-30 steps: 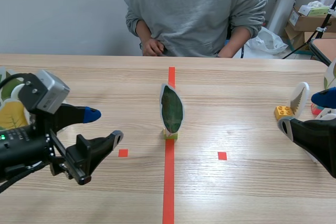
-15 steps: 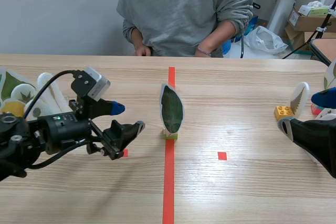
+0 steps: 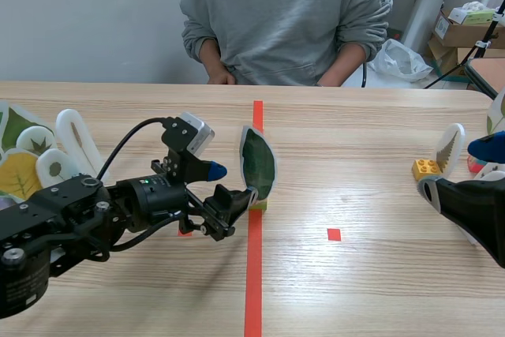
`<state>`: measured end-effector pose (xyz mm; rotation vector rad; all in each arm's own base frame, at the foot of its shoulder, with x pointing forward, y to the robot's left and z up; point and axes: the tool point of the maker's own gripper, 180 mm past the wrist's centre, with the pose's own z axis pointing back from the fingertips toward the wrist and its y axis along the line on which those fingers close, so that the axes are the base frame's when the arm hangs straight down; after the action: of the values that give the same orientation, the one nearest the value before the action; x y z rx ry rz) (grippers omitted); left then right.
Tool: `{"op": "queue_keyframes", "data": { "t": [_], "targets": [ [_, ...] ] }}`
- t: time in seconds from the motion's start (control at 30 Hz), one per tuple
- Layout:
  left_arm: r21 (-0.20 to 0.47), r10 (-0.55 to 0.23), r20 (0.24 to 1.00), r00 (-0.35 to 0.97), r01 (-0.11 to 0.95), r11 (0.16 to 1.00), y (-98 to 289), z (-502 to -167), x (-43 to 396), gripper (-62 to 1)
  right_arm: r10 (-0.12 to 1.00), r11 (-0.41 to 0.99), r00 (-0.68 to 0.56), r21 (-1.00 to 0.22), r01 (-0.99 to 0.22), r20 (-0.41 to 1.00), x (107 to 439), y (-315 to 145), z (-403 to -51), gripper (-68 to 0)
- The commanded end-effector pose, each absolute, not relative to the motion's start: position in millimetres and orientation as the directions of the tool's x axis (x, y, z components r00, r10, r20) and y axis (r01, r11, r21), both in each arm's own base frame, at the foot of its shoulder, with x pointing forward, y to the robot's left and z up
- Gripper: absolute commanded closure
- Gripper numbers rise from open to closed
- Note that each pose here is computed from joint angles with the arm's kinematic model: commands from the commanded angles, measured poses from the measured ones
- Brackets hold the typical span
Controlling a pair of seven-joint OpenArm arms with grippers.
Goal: Do the leaf sorting experiment
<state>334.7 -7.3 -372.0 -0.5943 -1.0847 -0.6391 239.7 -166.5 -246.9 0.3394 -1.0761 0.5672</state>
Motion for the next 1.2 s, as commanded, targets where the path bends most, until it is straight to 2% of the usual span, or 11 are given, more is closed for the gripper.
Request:
{"op": "queue_keyframes", "data": {
  "t": [0.0, 0.47, 0.73, 1.17],
  "targets": [
    [-0.132, -0.131, 0.947, 0.292, 0.729, 0.672, -16.1, -355.2, 343.0, -43.5, 0.267, 0.801, 0.32, -0.024, -0.599, 0.909, 243.3, -164.7, -237.4, -53.4],
    [-0.18, -0.085, 0.948, 0.308, 0.734, 0.655, -43.9, -354.8, 338.5, -43.5, 0.267, 0.801, 0.319, -0.025, -0.599, 0.909, 243.4, -164.6, -237.3, -53.4],
    [-0.166, -0.088, 0.953, 0.291, 0.74, 0.651, -49.0, -352.6, 338.5, -43.4, 0.267, 0.801, 0.32, -0.025, -0.599, 0.909, 243.4, -164.7, -237.3, -53.4],
    [-0.165, -0.079, 0.956, 0.284, 0.738, 0.654, -48.6, -350.7, 339.6, -12.9, 0.267, 0.801, 0.319, -0.025, -0.599, 0.909, 243.4, -164.6, -237.3, -53.4]
  ]
}}
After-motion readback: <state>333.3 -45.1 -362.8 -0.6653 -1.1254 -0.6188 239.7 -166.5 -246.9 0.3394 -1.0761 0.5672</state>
